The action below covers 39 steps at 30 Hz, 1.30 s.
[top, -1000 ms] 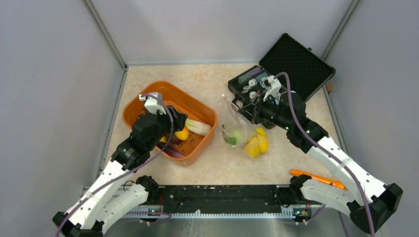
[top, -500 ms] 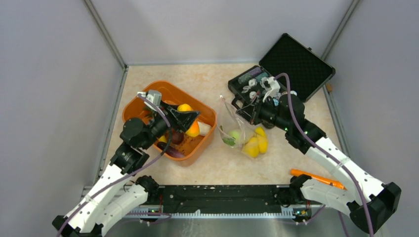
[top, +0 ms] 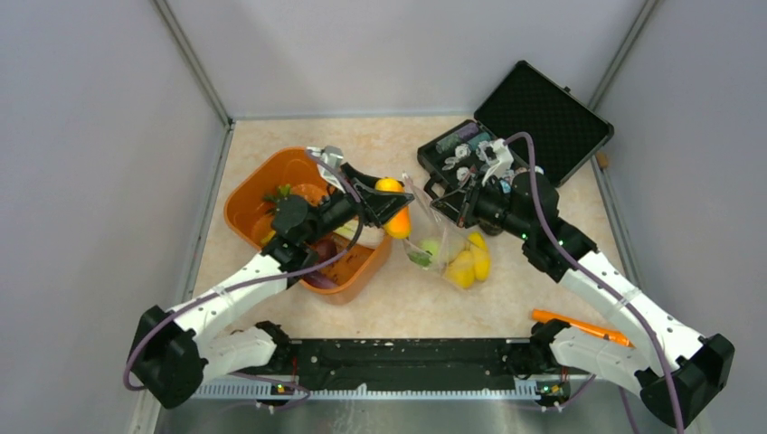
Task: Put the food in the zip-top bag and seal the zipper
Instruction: Place the fake fruit in the zipper food storage bag.
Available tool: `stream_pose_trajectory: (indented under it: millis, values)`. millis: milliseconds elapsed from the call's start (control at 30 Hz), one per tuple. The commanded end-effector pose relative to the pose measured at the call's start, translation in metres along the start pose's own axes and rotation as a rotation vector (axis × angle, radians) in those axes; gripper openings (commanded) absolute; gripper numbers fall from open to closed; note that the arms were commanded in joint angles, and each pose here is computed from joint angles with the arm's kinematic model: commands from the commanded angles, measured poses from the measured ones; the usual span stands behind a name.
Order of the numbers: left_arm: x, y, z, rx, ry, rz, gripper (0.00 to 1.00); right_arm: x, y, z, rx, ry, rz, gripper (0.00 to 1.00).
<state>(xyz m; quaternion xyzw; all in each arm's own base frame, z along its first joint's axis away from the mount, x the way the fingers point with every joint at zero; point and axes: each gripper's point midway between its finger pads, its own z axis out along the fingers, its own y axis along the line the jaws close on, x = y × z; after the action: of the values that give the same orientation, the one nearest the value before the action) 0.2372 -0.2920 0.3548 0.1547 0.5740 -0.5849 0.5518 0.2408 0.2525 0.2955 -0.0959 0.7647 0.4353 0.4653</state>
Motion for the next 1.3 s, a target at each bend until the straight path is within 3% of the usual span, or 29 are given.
stream_pose_trajectory:
  millis: [0, 167, 500, 633, 767, 867, 1100, 1267]
  values:
    - [-0.036, -0.040, 0.019, 0.137, -0.158, 0.176, 0.09, -0.027, 0.020, -0.009, -0.064, -0.098, -0.006, 0.00]
    - [-0.036, -0.045, 0.020, 0.164, -0.299, 0.194, 0.08, -0.031, 0.021, -0.014, -0.058, -0.123, -0.006, 0.00]
    - [0.004, -0.015, 0.032, 0.047, -0.287, 0.235, 0.14, -0.043, 0.024, -0.023, -0.050, -0.181, 0.008, 0.00]
    - [0.004, -0.010, 0.036, 0.013, -0.296, 0.261, 0.23, -0.045, 0.026, -0.024, -0.053, -0.185, 0.013, 0.00]
    - [0.008, -0.012, 0.040, 0.023, -0.284, 0.268, 0.42, -0.044, 0.025, -0.025, -0.050, -0.183, 0.014, 0.00]
    - [0.011, -0.013, 0.043, 0.030, -0.265, 0.273, 0.64, -0.043, 0.024, -0.026, -0.044, -0.182, 0.017, 0.00]
    - [0.010, -0.016, 0.042, 0.020, -0.237, 0.286, 0.81, -0.044, 0.023, -0.029, -0.036, -0.195, 0.019, 0.00]
    - [0.003, -0.019, 0.038, -0.002, -0.208, 0.310, 0.87, -0.044, 0.020, -0.029, -0.020, -0.196, 0.017, 0.00]
